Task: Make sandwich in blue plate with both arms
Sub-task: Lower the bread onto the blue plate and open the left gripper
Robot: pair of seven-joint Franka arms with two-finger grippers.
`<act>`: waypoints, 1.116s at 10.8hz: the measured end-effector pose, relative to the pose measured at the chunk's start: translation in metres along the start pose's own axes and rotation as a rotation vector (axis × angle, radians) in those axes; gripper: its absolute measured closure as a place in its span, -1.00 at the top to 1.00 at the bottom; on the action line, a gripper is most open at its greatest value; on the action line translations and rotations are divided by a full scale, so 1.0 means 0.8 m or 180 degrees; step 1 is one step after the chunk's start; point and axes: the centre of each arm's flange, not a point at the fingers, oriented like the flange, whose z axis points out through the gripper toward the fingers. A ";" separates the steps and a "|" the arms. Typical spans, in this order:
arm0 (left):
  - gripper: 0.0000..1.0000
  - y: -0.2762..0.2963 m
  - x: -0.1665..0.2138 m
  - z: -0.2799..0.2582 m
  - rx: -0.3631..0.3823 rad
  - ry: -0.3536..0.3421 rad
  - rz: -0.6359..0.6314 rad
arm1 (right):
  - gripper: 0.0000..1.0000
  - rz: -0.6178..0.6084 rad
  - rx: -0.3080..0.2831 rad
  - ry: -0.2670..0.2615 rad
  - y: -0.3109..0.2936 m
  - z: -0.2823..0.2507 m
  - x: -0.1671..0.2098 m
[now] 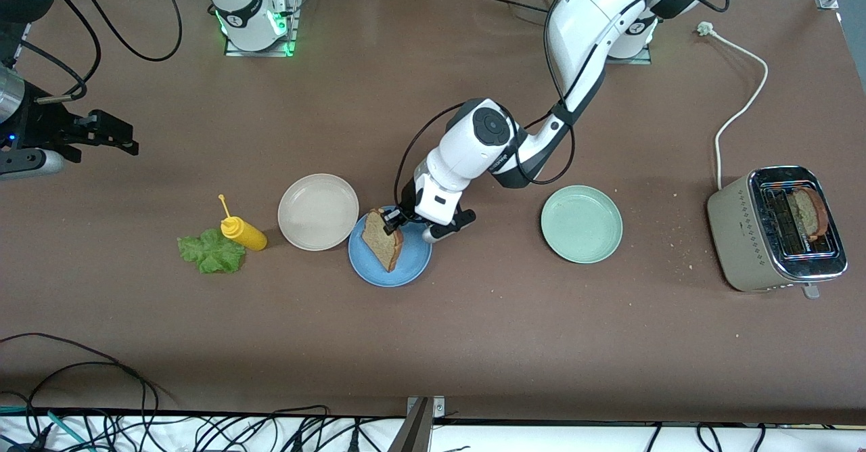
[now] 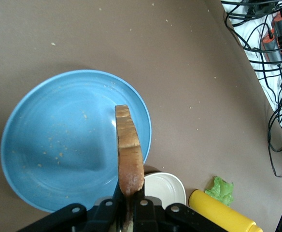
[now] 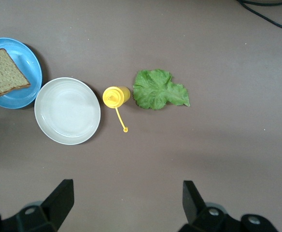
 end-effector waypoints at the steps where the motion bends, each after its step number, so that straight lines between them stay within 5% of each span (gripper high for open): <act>1: -0.81 0.002 -0.002 0.006 -0.0018 -0.0011 -0.0021 | 1.00 0.0000 0.0000 0.0001 0.000 0.000 0.000; 9: -0.76 -0.008 -0.001 0.030 0.0017 -0.0037 -0.0053 | 1.00 0.0000 0.0000 0.0001 0.000 0.000 0.000; 12: -0.05 -0.013 0.010 0.031 0.0082 -0.0019 -0.0091 | 1.00 0.0000 0.0000 0.0002 0.000 0.000 0.000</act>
